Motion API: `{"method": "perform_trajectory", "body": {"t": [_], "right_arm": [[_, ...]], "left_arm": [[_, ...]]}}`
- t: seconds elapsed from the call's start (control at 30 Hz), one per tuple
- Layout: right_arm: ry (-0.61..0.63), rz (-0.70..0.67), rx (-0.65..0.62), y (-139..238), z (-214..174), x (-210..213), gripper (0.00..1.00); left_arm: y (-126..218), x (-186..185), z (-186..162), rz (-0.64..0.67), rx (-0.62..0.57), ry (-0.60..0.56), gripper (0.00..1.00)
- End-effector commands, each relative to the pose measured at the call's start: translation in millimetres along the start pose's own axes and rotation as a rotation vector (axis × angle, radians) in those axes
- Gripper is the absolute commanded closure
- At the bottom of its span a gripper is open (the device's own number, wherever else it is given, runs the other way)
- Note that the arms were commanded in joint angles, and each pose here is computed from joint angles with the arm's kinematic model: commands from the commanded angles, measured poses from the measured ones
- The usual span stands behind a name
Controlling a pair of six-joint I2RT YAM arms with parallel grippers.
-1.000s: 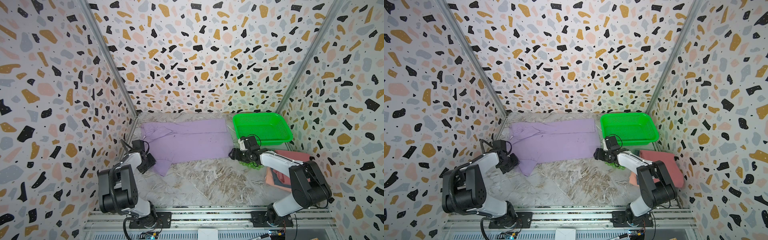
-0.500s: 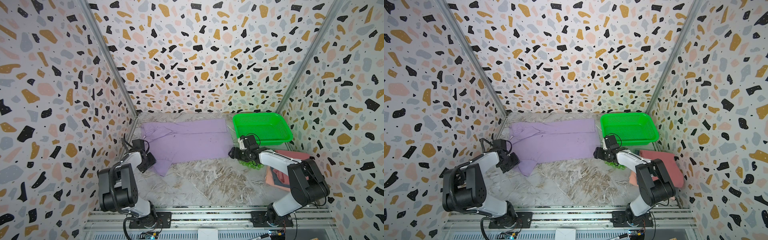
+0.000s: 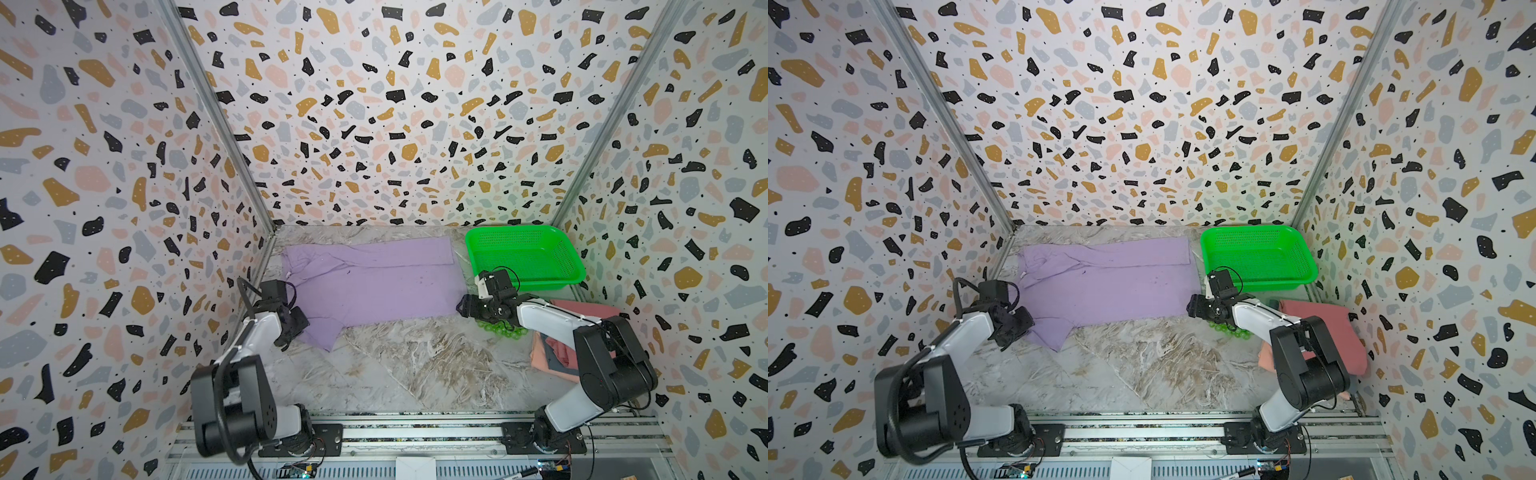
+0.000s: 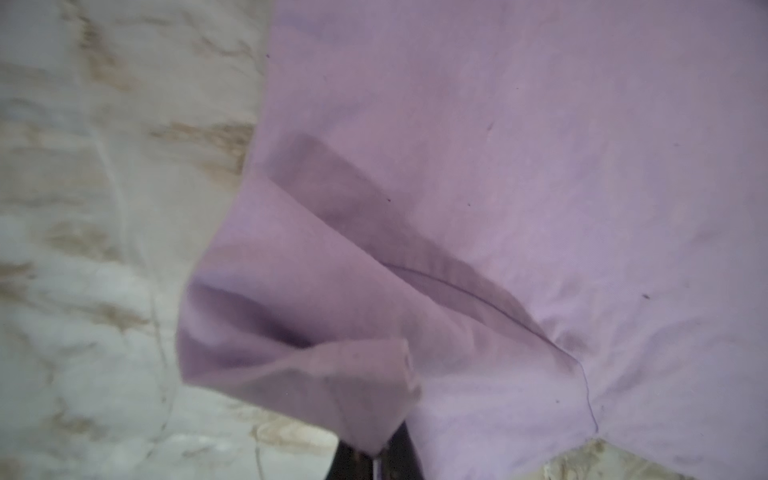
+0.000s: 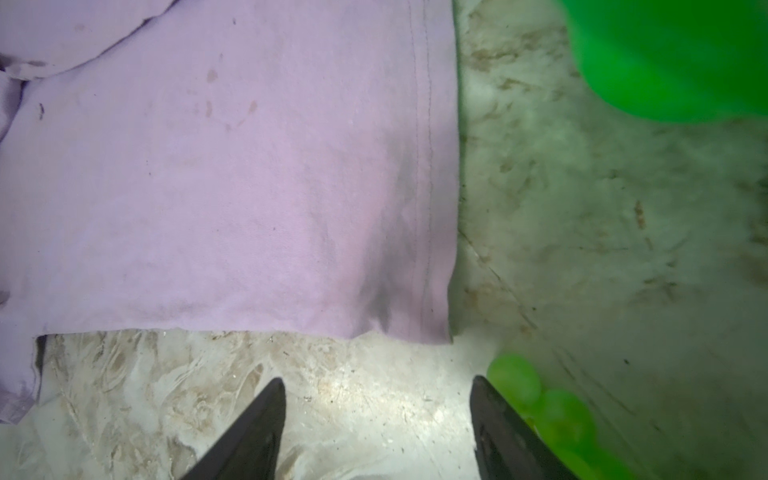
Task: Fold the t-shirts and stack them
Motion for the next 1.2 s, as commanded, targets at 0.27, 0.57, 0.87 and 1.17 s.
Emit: {"method": "perform_trajectory", "body": {"t": [0.27,0.57,0.87,1.17], "right_arm": [[0.047,0.014,-0.005,0,9,3,0.3],[0.045,0.057,-0.025,9,19,14,0.3],[0.029,0.077,-0.01,1,29,19,0.29],[0.0,0.071,0.021,-14,38,20,0.29]], "left_arm": [[60,11,-12,0.054,-0.093,0.105,0.55],[23,16,16,0.126,-0.045,0.117,0.51],[2,79,15,0.097,-0.055,0.406,0.51],[-25,81,0,0.043,0.013,0.462,0.52]]}}
Point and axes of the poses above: each gripper's point midway between its finger pads, its own y axis back along the fingers, its own x axis along the line the jaws close on, z = x × y, the point moved 7 cm from there along y, back along the fingers
